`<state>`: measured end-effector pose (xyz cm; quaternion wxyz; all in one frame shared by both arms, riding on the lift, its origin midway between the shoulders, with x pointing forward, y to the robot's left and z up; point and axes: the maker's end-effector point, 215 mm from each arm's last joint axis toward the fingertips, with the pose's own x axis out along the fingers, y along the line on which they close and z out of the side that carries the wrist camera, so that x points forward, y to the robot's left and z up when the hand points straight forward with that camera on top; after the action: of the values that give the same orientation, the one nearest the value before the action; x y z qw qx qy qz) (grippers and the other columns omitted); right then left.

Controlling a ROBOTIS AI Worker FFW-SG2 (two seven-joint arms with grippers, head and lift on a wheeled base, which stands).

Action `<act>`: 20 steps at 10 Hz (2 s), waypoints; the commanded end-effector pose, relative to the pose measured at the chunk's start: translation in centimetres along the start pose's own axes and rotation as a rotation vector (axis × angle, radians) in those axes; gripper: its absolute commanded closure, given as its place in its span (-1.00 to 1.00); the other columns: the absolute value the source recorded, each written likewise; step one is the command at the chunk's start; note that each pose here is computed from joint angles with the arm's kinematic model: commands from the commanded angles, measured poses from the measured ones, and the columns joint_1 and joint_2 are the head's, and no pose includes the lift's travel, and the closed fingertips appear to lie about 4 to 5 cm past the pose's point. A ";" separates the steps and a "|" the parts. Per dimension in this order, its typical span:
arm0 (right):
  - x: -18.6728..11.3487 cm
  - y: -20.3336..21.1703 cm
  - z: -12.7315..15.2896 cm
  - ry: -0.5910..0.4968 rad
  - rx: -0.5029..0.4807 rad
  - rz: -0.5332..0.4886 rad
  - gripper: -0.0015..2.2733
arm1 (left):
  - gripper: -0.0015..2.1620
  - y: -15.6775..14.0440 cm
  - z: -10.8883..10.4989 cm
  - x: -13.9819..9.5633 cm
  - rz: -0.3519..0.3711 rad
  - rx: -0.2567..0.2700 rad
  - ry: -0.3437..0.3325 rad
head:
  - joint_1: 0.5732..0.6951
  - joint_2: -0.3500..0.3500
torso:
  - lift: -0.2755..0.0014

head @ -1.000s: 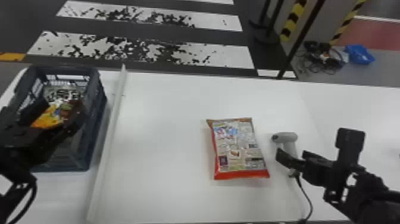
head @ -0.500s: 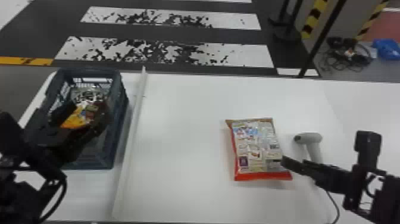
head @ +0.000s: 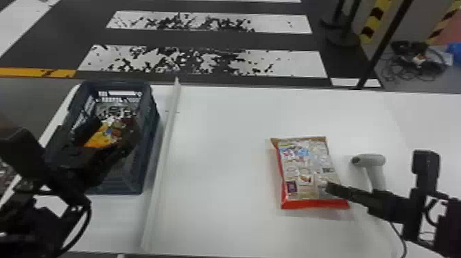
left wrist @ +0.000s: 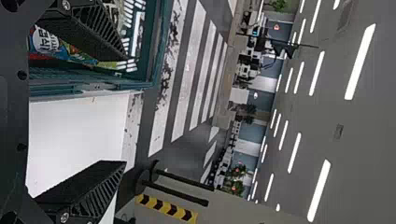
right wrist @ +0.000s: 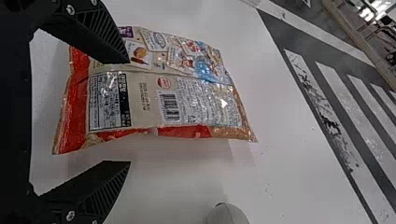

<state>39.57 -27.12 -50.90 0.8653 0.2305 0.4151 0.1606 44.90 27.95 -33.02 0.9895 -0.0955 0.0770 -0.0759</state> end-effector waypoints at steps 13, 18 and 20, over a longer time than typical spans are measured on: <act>-7.0 2.1 6.8 -0.225 0.231 0.305 0.99 | -0.92 0.0 0.0 0.0 0.002 -0.001 0.001 | 1.00 0.02 | 0.30; -16.4 -8.9 14.5 -0.608 0.276 0.047 0.99 | -0.92 -0.3 -0.1 0.1 -0.001 0.005 0.006 | 1.00 -0.47 | 0.30; -18.6 -14.2 14.4 -0.679 0.346 -0.079 0.99 | -0.92 -0.3 -0.1 0.1 0.000 0.006 0.006 | 1.00 -0.67 | 0.30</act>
<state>41.32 -50.26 -38.31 0.9089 0.3919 0.1418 -0.0162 44.96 27.69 -33.05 0.9896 -0.0915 0.0799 -0.0772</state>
